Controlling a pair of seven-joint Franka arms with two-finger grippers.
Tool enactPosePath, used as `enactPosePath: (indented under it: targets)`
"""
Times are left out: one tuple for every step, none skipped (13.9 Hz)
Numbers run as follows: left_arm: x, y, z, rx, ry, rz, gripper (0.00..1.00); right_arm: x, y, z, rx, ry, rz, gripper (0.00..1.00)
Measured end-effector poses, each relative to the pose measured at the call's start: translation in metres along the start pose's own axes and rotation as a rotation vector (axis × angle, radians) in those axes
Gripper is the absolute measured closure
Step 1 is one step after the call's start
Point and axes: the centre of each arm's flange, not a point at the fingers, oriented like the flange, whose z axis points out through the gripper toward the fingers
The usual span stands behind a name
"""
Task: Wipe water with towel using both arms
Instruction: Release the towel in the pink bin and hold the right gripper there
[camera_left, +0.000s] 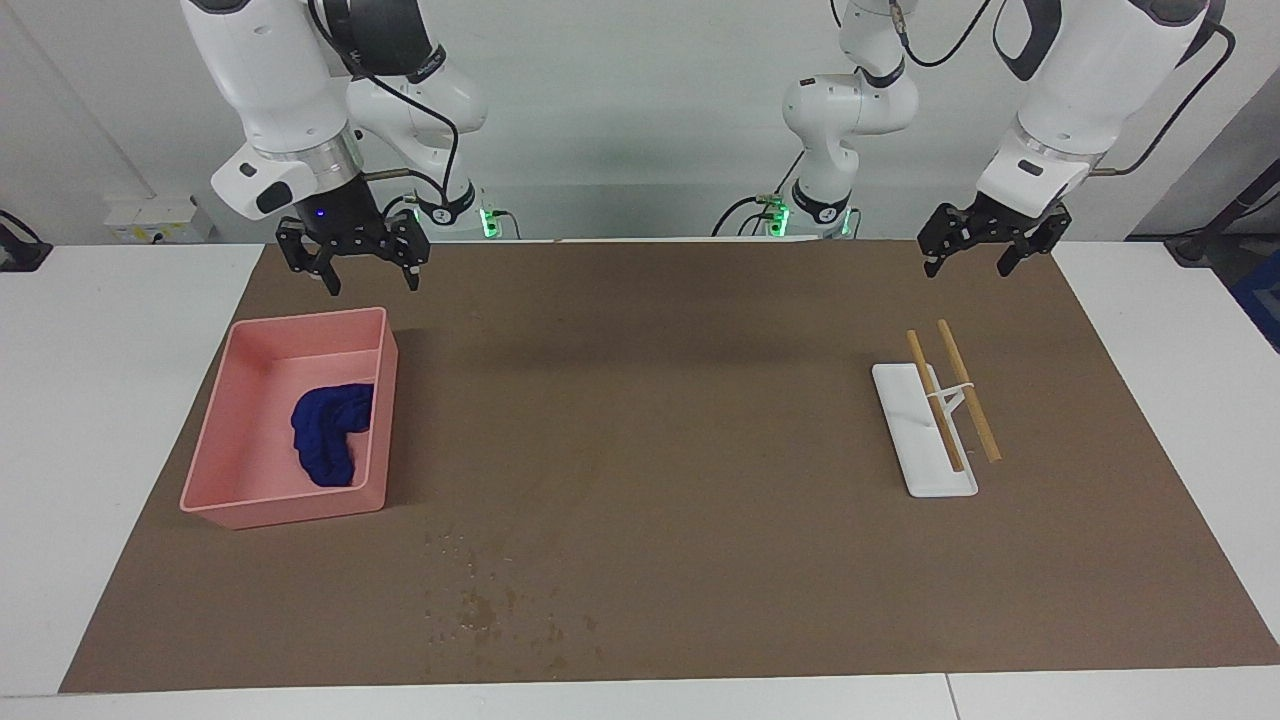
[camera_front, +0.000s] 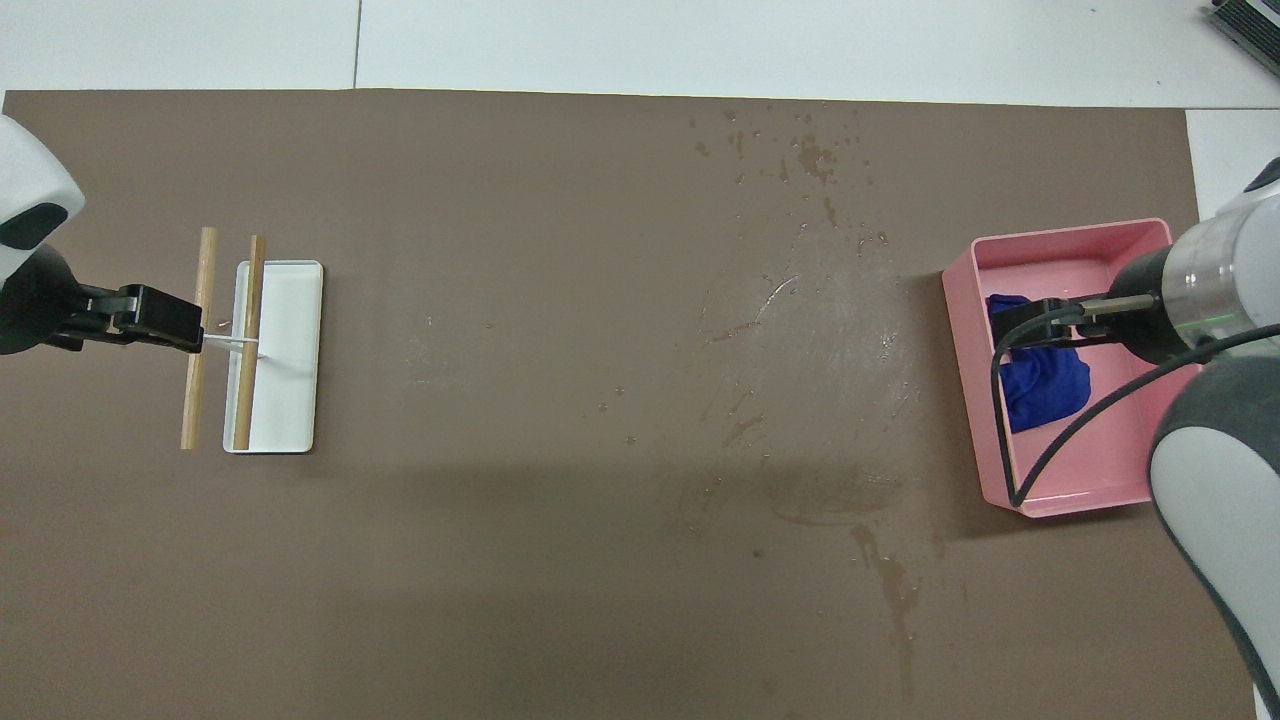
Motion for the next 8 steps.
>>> enactPosePath:
  targets:
    - [0.0, 0.0, 0.0, 0.0, 0.0, 0.0, 0.0, -0.0008, 0.0008, -0.0001, 0.0, -0.005, 0.001, 0.0]
    - [0.0, 0.0, 0.0, 0.0, 0.0, 0.0, 0.0, -0.0017, 0.0018, 0.0001, -0.001, -0.011, 0.003, 0.0]
    - [0.0, 0.0, 0.0, 0.0, 0.0, 0.0, 0.0, -0.0026, 0.0022, 0.0002, -0.002, -0.017, 0.004, 0.0]
    - [0.0, 0.0, 0.0, 0.0, 0.0, 0.0, 0.0, -0.0029, 0.0022, 0.0, -0.002, -0.018, 0.004, 0.0]
    - [0.0, 0.0, 0.0, 0.0, 0.0, 0.0, 0.0, -0.0031, 0.0023, -0.0003, -0.002, -0.017, 0.004, 0.0]
    - [0.0, 0.0, 0.0, 0.0, 0.0, 0.0, 0.0, -0.0031, 0.0027, -0.0005, -0.002, -0.017, 0.005, 0.0]
    - [0.0, 0.0, 0.0, 0.0, 0.0, 0.0, 0.0, -0.0031, 0.0038, -0.0008, -0.002, -0.016, 0.007, 0.0]
    - [0.0, 0.0, 0.0, 0.0, 0.0, 0.0, 0.0, -0.0031, 0.0053, -0.0009, -0.002, -0.016, 0.009, 0.0]
